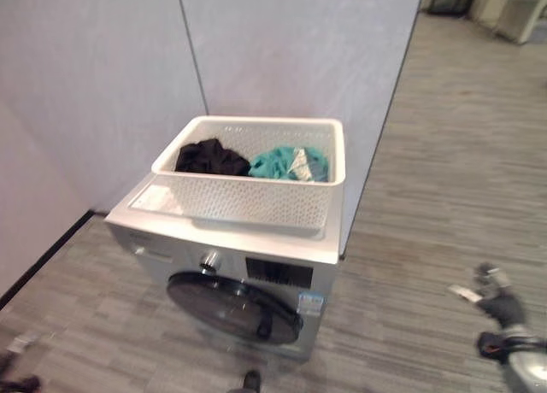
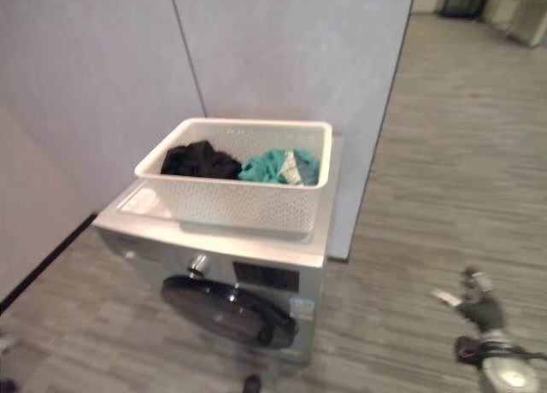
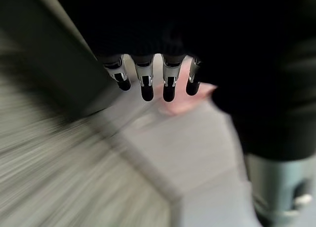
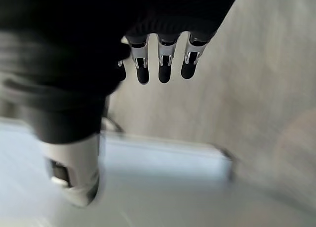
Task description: Grab the laundry basket,head to the washer,open it,put in the laundry and shut it.
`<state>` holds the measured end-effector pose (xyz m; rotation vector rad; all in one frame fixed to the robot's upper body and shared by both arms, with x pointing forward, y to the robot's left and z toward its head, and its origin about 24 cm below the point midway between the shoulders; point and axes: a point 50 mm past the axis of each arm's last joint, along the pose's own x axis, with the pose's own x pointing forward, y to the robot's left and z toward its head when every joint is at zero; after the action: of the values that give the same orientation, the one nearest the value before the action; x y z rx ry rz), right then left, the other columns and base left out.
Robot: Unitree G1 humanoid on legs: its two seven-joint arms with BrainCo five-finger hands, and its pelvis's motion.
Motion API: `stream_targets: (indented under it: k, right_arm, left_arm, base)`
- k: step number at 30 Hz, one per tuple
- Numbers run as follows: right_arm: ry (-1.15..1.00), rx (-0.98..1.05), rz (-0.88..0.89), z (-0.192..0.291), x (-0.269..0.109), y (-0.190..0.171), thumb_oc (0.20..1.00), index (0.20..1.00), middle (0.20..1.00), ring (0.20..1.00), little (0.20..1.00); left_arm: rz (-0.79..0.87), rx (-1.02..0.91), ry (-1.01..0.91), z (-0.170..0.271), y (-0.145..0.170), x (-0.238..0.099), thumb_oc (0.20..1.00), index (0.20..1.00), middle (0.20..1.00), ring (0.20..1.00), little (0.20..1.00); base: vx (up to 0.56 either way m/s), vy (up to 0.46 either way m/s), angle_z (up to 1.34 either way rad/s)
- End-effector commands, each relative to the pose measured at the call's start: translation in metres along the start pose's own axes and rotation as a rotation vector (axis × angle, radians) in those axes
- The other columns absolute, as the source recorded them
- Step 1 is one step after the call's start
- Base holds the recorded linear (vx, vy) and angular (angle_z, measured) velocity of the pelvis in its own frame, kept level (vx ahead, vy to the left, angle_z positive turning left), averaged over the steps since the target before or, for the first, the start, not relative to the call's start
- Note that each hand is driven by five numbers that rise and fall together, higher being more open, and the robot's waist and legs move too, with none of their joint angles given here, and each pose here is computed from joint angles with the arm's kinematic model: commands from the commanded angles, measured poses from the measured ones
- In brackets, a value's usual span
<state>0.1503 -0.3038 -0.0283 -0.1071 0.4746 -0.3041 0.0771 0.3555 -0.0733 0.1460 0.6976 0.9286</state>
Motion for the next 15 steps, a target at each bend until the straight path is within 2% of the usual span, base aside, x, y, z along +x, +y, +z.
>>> stream_targets:
  k: [1,5,11,15]
  right_arm:
    - [-0.096,-0.051,0.078,0.030,0.031,0.018,1.000,1.000,1.000,1.000,1.000]
    - [0.171,-0.043,0.169,-0.036,0.028,0.056,1.000,1.000,1.000,1.000,1.000]
    - [0.334,-0.081,0.209,-0.071,0.025,0.090,1.000,1.000,1.000,1.000,1.000]
    - [0.321,-0.080,0.245,-0.069,0.024,0.101,1.000,1.000,1.000,1.000,1.000]
  left_arm:
    - [-0.111,-0.051,0.019,0.016,-0.035,0.017,1.000,1.000,1.000,1.000,1.000]
    - [-0.283,0.010,0.293,-0.048,-0.090,-0.016,1.000,1.000,1.000,1.000,1.000]
    - [-0.380,0.173,0.403,-0.082,-0.111,-0.044,1.000,1.000,1.000,1.000,1.000]
    - [-0.433,0.219,0.411,-0.087,-0.119,-0.052,1.000,1.000,1.000,1.000,1.000]
  base:
    - [-0.26,-0.064,0.62]
    - [-0.24,-0.051,1.01]
    - [-0.09,0.059,0.30]
    - [-0.01,0.247,0.39]
